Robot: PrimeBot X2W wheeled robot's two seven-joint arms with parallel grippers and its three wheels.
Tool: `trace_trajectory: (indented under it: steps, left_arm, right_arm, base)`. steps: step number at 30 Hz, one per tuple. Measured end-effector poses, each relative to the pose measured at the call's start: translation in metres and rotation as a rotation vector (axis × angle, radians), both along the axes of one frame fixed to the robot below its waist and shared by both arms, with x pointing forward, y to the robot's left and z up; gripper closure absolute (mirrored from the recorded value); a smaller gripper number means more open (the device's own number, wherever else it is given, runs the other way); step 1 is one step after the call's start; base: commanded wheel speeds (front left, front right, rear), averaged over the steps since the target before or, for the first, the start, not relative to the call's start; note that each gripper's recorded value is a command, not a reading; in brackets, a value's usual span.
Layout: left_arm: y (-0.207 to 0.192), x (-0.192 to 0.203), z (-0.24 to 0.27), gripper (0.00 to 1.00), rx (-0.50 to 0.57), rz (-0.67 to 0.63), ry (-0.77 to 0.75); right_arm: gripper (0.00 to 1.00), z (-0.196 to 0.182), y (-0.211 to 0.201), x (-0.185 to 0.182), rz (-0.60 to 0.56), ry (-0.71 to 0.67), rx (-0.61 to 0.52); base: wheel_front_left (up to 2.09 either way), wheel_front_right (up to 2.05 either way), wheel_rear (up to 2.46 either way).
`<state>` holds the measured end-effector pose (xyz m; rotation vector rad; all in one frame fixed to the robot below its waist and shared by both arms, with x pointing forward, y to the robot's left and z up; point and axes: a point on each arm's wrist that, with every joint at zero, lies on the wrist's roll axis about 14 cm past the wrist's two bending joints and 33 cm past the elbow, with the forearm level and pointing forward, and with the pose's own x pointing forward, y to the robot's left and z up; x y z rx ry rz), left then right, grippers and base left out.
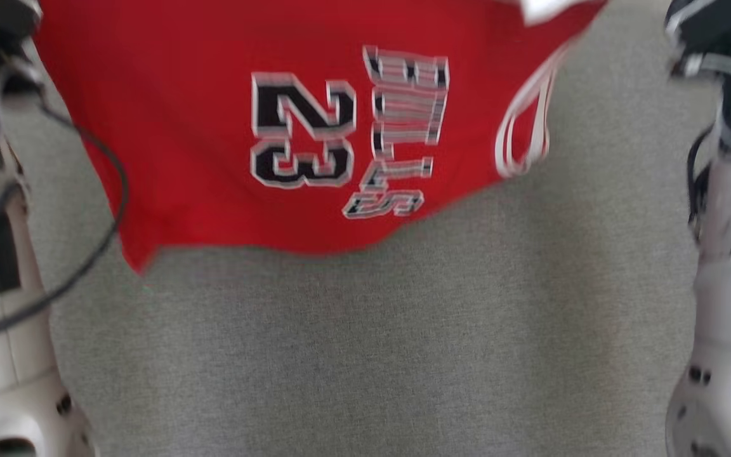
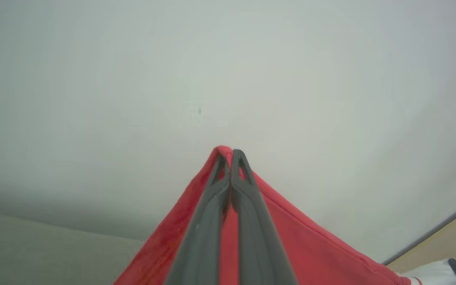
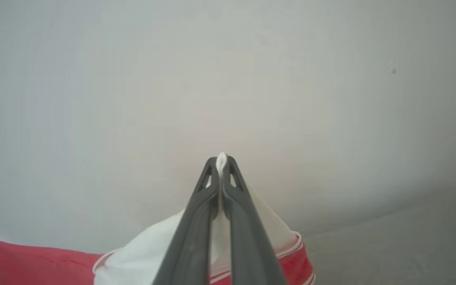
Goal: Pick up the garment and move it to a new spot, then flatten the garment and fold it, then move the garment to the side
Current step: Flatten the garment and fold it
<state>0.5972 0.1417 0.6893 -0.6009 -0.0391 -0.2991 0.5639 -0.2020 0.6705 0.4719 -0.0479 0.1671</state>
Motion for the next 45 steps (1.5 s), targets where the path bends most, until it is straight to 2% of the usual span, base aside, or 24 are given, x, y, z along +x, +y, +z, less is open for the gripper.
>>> trace_trajectory:
  steps: [10,16,21,28,30,31,34,40,45]
  left_arm:
    - [0.019,0.051,0.057,1.00,-0.042,0.130,-0.279]
    - [0.043,0.071,0.081,1.00,-0.080,0.239,-0.483]
    - [0.046,0.087,0.074,1.00,-0.097,0.259,-0.562]
    - [0.020,0.109,0.032,1.00,-0.084,0.206,-0.579]
    - [0.006,0.116,0.005,1.00,-0.070,0.162,-0.541]
    - [-0.001,0.121,-0.028,1.00,-0.058,0.132,-0.483]
    - [-0.008,0.120,-0.061,1.00,-0.024,0.097,-0.422]
    - [-0.019,0.100,-0.076,1.00,0.011,0.012,-0.358]
    - [-0.024,0.070,-0.093,1.00,0.045,-0.066,-0.251]
  right_arm:
    - [1.00,0.091,0.009,0.061,-0.045,-0.331,0.078]
    - [1.00,0.161,0.013,0.076,-0.088,-0.629,0.140]
    - [1.00,0.179,0.024,0.085,-0.103,-0.764,0.109]
    - [1.00,0.132,0.017,0.118,-0.129,-0.729,-0.028]
    - [1.00,0.103,0.021,0.130,-0.116,-0.685,-0.058]
    - [1.00,0.066,0.024,0.140,-0.094,-0.618,-0.076]
    - [1.00,0.022,0.026,0.145,-0.055,-0.513,-0.093]
    - [1.00,-0.028,0.018,0.127,0.015,-0.298,-0.098]
    - [1.00,-0.075,0.012,0.086,0.090,-0.053,-0.100]
  base:
    - [0.00,0.00,0.00]
    - [0.00,0.00,0.00]
    - [0.00,0.00,0.00]
    - [0.00,0.00,0.00]
    - [0.00,0.00,0.00]
    - [0.00,0.00,0.00]
    - [0.00,0.00,0.00]
    - [0.00,0.00,0.00]
    - [0.00,0.00,0.00]
